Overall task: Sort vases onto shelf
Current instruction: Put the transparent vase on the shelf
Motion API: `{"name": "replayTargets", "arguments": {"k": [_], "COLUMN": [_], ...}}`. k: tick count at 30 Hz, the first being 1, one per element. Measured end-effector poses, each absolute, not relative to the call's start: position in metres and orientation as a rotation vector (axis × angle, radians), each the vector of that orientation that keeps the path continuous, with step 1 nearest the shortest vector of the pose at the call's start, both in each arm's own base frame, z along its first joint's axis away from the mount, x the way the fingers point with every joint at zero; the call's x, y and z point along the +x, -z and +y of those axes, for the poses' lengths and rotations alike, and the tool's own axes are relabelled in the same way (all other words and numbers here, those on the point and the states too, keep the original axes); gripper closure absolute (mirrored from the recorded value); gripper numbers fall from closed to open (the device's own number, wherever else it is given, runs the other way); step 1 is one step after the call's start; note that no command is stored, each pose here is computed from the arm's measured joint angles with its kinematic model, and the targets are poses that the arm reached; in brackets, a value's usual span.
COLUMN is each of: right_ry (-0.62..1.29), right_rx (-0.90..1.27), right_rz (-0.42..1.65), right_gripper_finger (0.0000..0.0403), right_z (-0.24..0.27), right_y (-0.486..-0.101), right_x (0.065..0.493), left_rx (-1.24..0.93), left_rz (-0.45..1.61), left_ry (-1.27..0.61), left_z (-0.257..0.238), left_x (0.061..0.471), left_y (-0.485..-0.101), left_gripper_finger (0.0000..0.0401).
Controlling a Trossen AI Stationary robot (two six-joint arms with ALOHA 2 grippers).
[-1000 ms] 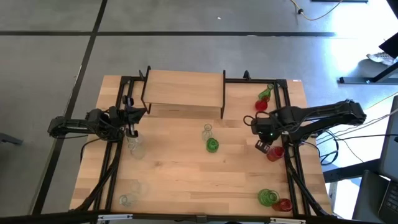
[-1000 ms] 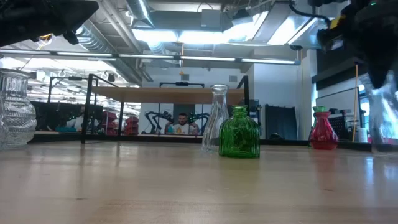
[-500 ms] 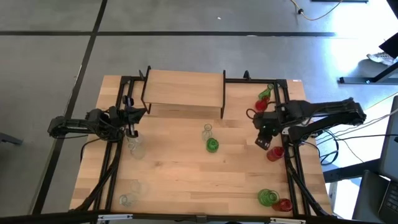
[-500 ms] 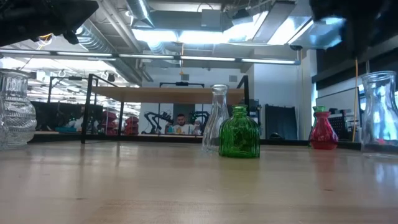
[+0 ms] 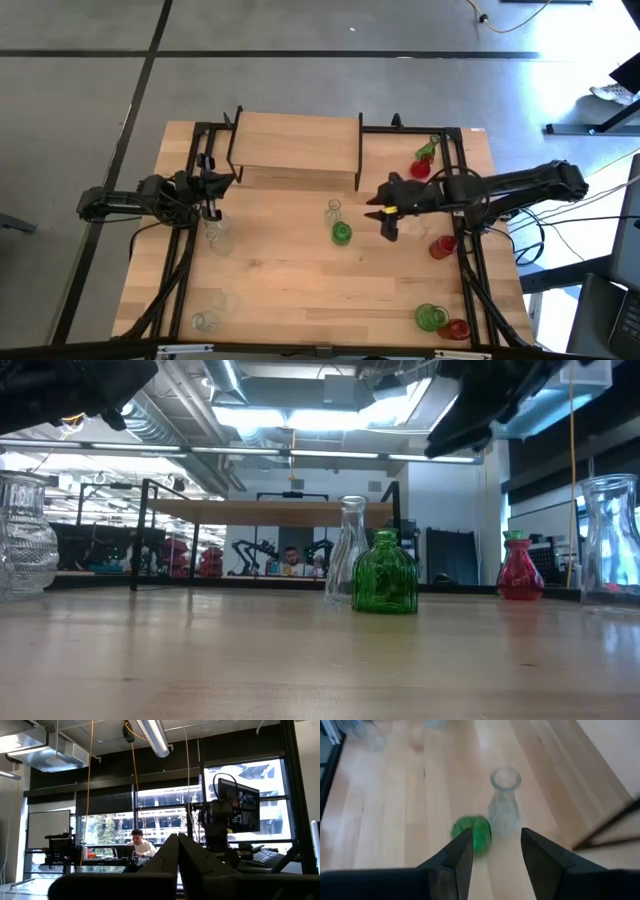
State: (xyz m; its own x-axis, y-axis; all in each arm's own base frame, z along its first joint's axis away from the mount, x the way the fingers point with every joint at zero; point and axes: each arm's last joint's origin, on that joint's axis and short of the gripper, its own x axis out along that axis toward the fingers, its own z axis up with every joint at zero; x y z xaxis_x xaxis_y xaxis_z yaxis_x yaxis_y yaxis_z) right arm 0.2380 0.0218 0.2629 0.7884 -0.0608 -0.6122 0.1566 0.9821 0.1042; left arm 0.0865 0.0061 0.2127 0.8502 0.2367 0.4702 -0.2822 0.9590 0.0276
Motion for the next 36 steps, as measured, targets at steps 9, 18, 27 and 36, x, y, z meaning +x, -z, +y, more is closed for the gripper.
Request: {"name": "replayTargets", "arguments": {"k": [9, 18, 27, 36], "right_ry": [0.036, -0.02, 0.002, 0.029], "right_rx": [0.198, 0.238, 0.243, 0.194], "right_rz": [0.646, 0.597, 0.611, 0.635], "right_gripper_finger": [0.0251, 0.0251, 0.025, 0.0273], "right_z": [0.013, -0.002, -0.009, -0.01], "right_y": [-0.212, -0.19, -0.187, -0.188], "right_x": [0.261, 0.288, 0.288, 0.288], "left_rx": [0.09, 0.092, 0.093, 0.093], "left_rz": [-0.483, -0.471, -0.465, -0.465], "left_ry": [-0.268, -0.263, -0.263, -0.267], "left_z": [0.006, 0.006, 0.006, 0.006], "left_x": [0.087, 0.087, 0.087, 0.087], "left_y": [-0.213, -0.212, -0.211, -0.211], "left_gripper_finger": [0.0401, 0.0401, 0.0401, 0.0401]}}
